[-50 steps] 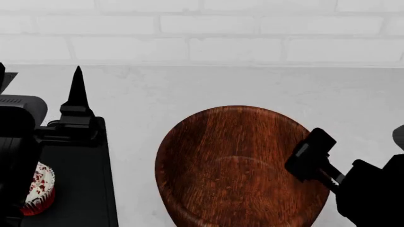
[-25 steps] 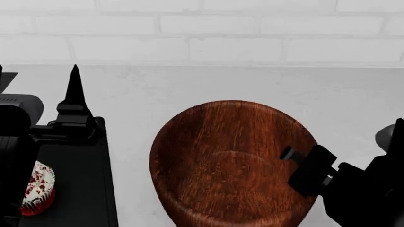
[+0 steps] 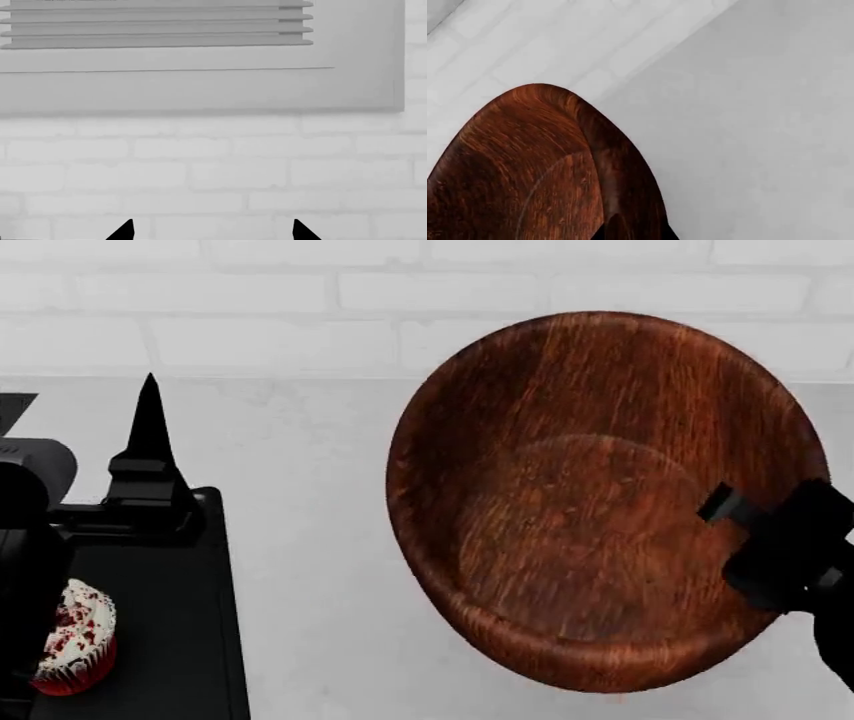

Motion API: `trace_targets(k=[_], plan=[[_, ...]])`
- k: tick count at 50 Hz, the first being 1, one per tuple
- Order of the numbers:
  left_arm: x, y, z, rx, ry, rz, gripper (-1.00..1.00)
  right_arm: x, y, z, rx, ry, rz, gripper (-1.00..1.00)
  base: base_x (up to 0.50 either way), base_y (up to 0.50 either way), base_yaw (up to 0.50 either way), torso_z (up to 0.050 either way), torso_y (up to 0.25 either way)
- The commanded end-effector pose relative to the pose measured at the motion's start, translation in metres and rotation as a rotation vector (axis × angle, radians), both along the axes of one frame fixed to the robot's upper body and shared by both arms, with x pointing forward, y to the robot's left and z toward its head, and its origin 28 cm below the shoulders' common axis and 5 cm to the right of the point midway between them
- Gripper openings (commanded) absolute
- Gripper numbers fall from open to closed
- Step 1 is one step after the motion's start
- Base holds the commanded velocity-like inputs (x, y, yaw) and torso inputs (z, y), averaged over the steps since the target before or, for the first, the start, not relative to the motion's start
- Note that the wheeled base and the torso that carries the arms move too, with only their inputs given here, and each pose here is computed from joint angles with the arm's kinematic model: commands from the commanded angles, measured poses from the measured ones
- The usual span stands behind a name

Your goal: Move the fresh-baked cupcake off the tray onto the counter, and place the bowl used for mixing into the sink.

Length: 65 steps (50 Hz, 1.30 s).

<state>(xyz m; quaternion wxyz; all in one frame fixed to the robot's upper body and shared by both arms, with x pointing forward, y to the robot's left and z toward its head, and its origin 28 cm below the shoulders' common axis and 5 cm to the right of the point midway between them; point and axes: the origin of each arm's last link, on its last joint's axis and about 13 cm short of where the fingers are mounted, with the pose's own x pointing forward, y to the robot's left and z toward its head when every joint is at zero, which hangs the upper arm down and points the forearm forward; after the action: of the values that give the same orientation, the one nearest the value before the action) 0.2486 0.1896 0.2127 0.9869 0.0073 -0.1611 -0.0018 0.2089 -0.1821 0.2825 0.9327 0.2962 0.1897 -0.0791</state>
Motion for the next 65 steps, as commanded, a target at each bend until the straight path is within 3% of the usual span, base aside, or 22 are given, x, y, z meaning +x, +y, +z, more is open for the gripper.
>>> trace_targets(k=[1, 3, 4, 6, 8, 10, 15, 24, 26, 35, 41, 42, 43, 45, 46, 51, 52, 53, 54, 55, 59, 65], plan=[[-0.002, 0.002, 0.002, -0.012, -0.009, 0.007, 1.0, -0.051, 0.011, 0.026, -0.303, -0.332, -0.308, -1.0, 0.0, 0.0, 0.0, 0.0, 0.0], [-0.003, 0.003, 0.002, -0.012, -0.013, 0.009, 1.0, -0.055, 0.016, 0.026, -0.324, -0.409, -0.33, -1.0, 0.0, 0.0, 0.0, 0.0, 0.0], [-0.004, 0.003, 0.002, -0.013, -0.015, 0.008, 1.0, -0.058, 0.02, 0.025, -0.392, -0.449, -0.326, -1.0, 0.0, 0.0, 0.0, 0.0, 0.0], [-0.005, 0.004, 0.003, -0.016, -0.016, 0.008, 1.0, -0.062, 0.026, 0.022, -0.377, -0.596, -0.381, -1.0, 0.0, 0.0, 0.0, 0.0, 0.0], [-0.006, 0.005, 0.004, -0.022, -0.021, 0.012, 1.0, -0.059, 0.033, 0.013, -0.5, -0.656, -0.513, -1.0, 0.0, 0.0, 0.0, 0.0, 0.0], [-0.008, 0.007, 0.004, -0.025, -0.027, 0.014, 1.0, -0.057, 0.041, 0.003, -0.47, -0.697, -0.478, -1.0, 0.0, 0.0, 0.0, 0.0, 0.0], [-0.01, 0.011, 0.005, -0.044, -0.028, 0.018, 1.0, -0.056, 0.055, -0.025, -0.512, -0.859, -0.587, -1.0, 0.0, 0.0, 0.0, 0.0, 0.0], [-0.013, 0.013, 0.005, -0.048, -0.047, 0.02, 1.0, -0.07, 0.071, -0.066, -0.584, -1.023, -0.582, -1.0, 0.0, 0.0, 0.0, 0.0, 0.0], [-0.014, 0.013, 0.005, -0.05, -0.049, 0.024, 1.0, -0.075, 0.074, -0.072, -0.594, -1.031, -0.488, -1.0, 0.0, 0.0, 0.0, 0.0, 0.0], [-0.024, 0.008, 0.004, -0.033, -0.039, 0.053, 1.0, -0.068, 0.068, -0.07, -0.582, -1.006, -0.55, -1.0, 0.0, 0.0, 0.0, 0.0, 0.001], [-0.029, 0.009, 0.002, 0.05, 0.061, 0.093, 1.0, -0.056, 0.058, -0.065, -0.54, -0.964, -0.553, -1.0, 0.0, 0.0, 0.0, 0.0, 0.0], [-0.033, 0.009, 0.001, 0.107, 0.107, 0.112, 1.0, -0.051, 0.055, -0.064, -0.543, -0.937, -0.562, -1.0, 0.0, 0.0, 0.0, 0.0, 0.0], [-0.035, 0.01, 0.0, 0.101, 0.158, 0.068, 1.0, -0.048, 0.054, -0.063, -0.534, -0.934, -0.566, -1.0, 0.0, 0.0, 0.0, 0.0, 0.0], [-0.042, 0.017, -0.003, 0.107, 0.255, 0.098, 1.0, -0.044, 0.05, -0.061, -0.51, -0.914, -0.562, -1.0, 0.0, 0.0, 0.0, 0.0, 0.0], [-0.044, 0.02, -0.008, 0.133, 0.28, 0.182, 1.0, -0.042, 0.049, -0.06, -0.519, -0.913, -0.566, -1.0, 0.0, 0.0, 0.0, 0.0, 0.0], [-0.05, 0.023, -0.028, 0.141, 0.519, 0.076, 1.0, -0.046, 0.046, -0.058, -0.517, -0.916, -0.59, -1.0, 0.0, 0.0, 0.0, 0.0, 0.0], [-0.05, 0.026, -0.031, 0.145, 0.569, 0.098, 1.0, -0.049, 0.045, -0.058, -0.516, -0.92, -0.591, -1.0, 0.0, 0.0, 0.0, 0.0, 0.0], [-0.052, 0.027, -0.03, 0.153, 0.592, 0.128, 1.0, -0.05, 0.043, -0.057, -0.509, -0.923, -0.594, -1.0, 0.0, 0.0, 0.0, 0.0, 0.0], [-0.057, 0.024, -0.027, 0.152, 0.589, 0.085, 1.0, -0.05, 0.043, -0.057, -0.504, -0.924, -0.596, -1.0, 0.0, 0.0, 0.0, 0.0, 0.0], [-0.061, 0.024, -0.026, 0.166, 0.568, 0.158, 1.0, -0.048, 0.043, -0.057, -0.506, -0.921, -0.59, -1.0, 0.0, 0.0, 0.0, 0.0, 0.0], [-0.074, 0.024, -0.028, 0.157, 0.708, 0.051, 1.0, -0.043, 0.045, -0.057, -0.506, -0.909, -0.58, -1.0, 0.0, 0.0, 0.0, 0.0, 0.0], [-0.086, 0.028, -0.02, 0.162, 0.73, 0.084, 1.0, -0.04, 0.045, -0.058, -0.504, -0.896, -0.57, -1.0, 0.0, 0.0, 0.0, 0.0, 0.002]])
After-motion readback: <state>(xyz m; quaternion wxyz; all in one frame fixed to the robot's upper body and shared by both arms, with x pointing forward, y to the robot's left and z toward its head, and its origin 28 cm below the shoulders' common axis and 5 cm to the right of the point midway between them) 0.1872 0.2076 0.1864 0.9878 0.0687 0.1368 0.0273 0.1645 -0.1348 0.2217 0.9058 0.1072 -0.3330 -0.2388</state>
